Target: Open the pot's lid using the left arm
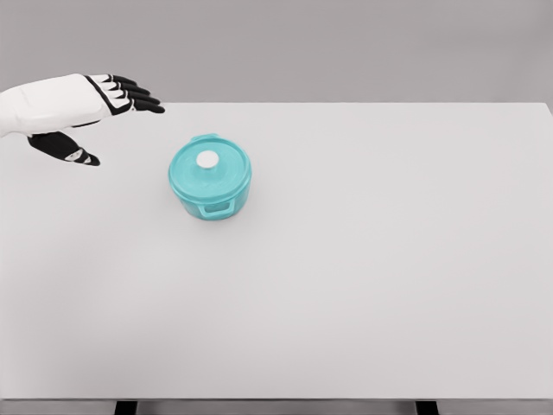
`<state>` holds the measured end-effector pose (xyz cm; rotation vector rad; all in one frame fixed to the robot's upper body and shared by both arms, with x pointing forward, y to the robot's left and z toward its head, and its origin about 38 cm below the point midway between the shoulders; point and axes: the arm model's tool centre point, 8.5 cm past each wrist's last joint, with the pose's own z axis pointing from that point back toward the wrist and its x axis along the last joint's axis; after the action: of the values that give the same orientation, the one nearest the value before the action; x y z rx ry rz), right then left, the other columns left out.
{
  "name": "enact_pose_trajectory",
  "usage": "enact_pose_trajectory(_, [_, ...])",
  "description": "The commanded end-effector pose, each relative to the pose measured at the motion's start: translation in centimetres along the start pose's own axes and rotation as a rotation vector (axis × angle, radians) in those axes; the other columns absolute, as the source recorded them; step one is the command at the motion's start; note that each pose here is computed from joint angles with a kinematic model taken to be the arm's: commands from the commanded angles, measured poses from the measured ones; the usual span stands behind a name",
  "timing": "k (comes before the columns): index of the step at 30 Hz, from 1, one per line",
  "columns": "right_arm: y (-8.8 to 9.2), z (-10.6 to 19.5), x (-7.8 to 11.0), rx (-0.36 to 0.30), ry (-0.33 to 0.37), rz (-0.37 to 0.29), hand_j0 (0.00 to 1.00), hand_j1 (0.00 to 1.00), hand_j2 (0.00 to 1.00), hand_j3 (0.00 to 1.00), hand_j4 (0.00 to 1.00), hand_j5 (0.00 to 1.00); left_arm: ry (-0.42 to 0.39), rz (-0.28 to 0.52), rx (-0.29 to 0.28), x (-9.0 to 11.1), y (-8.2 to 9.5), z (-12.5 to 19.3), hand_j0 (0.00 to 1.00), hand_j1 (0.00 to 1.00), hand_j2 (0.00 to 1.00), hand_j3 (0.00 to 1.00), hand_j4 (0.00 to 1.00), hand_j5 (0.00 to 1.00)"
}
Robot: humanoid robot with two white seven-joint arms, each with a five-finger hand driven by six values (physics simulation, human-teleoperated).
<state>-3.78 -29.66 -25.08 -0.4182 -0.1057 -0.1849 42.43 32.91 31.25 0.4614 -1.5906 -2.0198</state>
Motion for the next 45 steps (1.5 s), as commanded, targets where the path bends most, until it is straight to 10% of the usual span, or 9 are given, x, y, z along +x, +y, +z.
enact_pose_trajectory(1, [0.0, 0.0, 0.0, -0.006, 0.000, -0.003, 1.00, 1.00, 1.00, 1.00, 1.00, 1.00, 0.001, 0.000, 0.001, 0.0, 0.1, 0.1, 1.00, 1.00, 1.00, 1.00, 1.00, 1.00])
enact_pose_trajectory(8, [0.0, 0.0, -0.3, 0.000, 0.006, 0.000, 1.00, 1.00, 1.00, 1.00, 1.00, 1.00, 0.041, -0.071, -0.056, -0.2, -0.1, 0.2, 1.00, 1.00, 1.00, 1.00, 1.00, 1.00])
enact_pose_trajectory(10, [0.0, 0.0, -0.3, 0.000, 0.005, 0.002, 1.00, 1.00, 1.00, 1.00, 1.00, 1.00, -0.050, -0.050, 0.025, 1.6, -0.1, -4.5, 1.00, 1.00, 1.00, 1.00, 1.00, 1.00])
enact_pose_trajectory(14, [0.0, 0.0, -0.3, 0.000, 0.006, 0.000, 1.00, 1.00, 1.00, 1.00, 1.00, 1.00, -0.021, -0.190, -0.005, 2.5, 0.6, -7.7, 1.00, 1.00, 1.00, 1.00, 1.00, 1.00])
enact_pose_trajectory(21, [0.0, 0.0, 0.0, 0.001, 0.001, 0.000, 1.00, 1.00, 1.00, 1.00, 1.00, 1.00, 0.036, -0.202, -0.133, 0.9, -2.9, -10.0, 1.00, 1.00, 1.00, 1.00, 1.00, 1.00])
enact_pose_trajectory(45, [0.0, 0.0, -0.1, 0.001, 0.002, 0.001, 1.00, 1.00, 1.00, 1.00, 1.00, 1.00, -0.008, -0.194, -0.148, 2.6, -4.4, -14.2, 1.00, 1.00, 1.00, 1.00, 1.00, 1.00])
